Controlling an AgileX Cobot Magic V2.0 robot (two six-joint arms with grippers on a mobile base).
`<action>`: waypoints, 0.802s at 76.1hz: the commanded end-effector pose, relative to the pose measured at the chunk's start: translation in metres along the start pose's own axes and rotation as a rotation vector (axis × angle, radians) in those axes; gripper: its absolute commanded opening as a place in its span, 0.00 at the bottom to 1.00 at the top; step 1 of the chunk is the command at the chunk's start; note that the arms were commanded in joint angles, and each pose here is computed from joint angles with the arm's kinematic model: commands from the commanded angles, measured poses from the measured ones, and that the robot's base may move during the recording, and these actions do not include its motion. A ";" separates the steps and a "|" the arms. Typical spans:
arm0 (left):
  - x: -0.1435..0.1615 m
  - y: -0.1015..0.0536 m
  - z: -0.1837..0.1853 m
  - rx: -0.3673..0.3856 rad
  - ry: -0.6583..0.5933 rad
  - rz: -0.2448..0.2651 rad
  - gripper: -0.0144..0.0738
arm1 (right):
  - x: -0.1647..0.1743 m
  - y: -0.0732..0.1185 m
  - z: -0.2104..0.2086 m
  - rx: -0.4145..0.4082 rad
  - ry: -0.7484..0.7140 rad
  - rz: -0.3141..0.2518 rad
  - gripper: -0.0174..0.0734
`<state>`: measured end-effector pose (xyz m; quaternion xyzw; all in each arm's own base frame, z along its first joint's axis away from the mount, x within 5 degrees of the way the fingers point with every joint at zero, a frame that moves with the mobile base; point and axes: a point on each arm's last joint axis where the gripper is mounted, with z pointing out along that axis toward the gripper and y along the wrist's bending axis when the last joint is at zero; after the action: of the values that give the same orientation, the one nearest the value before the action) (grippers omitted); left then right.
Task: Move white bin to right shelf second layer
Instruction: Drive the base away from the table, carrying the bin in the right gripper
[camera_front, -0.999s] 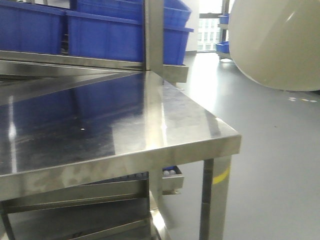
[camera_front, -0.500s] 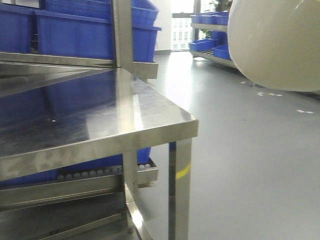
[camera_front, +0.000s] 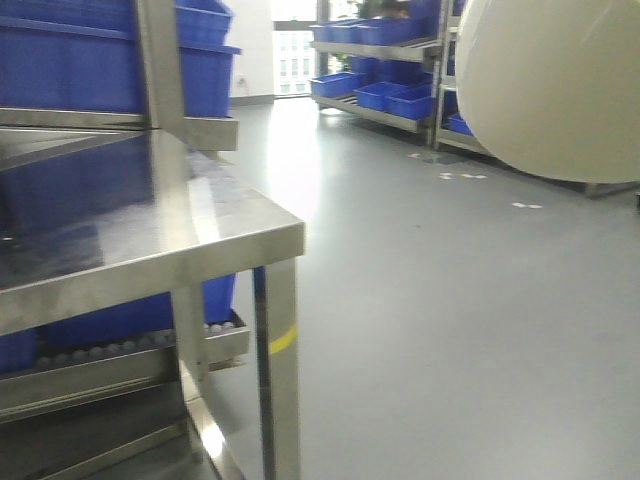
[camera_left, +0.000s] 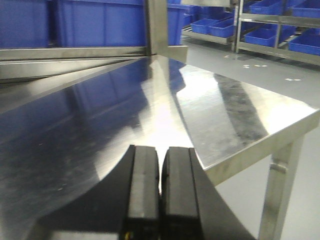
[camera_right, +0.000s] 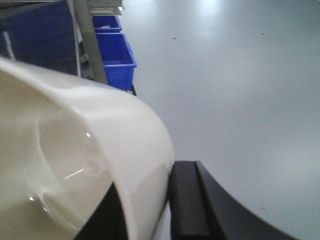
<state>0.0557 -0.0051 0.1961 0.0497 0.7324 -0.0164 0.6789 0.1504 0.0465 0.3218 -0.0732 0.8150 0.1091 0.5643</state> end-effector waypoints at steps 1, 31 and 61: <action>0.004 0.000 0.001 0.003 -0.065 -0.005 0.26 | -0.020 0.002 -0.005 -0.020 -0.138 -0.007 0.25; 0.004 0.000 0.001 0.003 -0.065 -0.005 0.26 | -0.020 0.002 -0.005 -0.020 -0.138 -0.007 0.25; 0.004 0.000 0.001 0.003 -0.065 -0.005 0.26 | -0.020 0.002 -0.005 -0.020 -0.138 -0.007 0.25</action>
<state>0.0557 -0.0051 0.1961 0.0497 0.7324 -0.0164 0.6789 0.1504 0.0465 0.3218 -0.0732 0.8150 0.1091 0.5643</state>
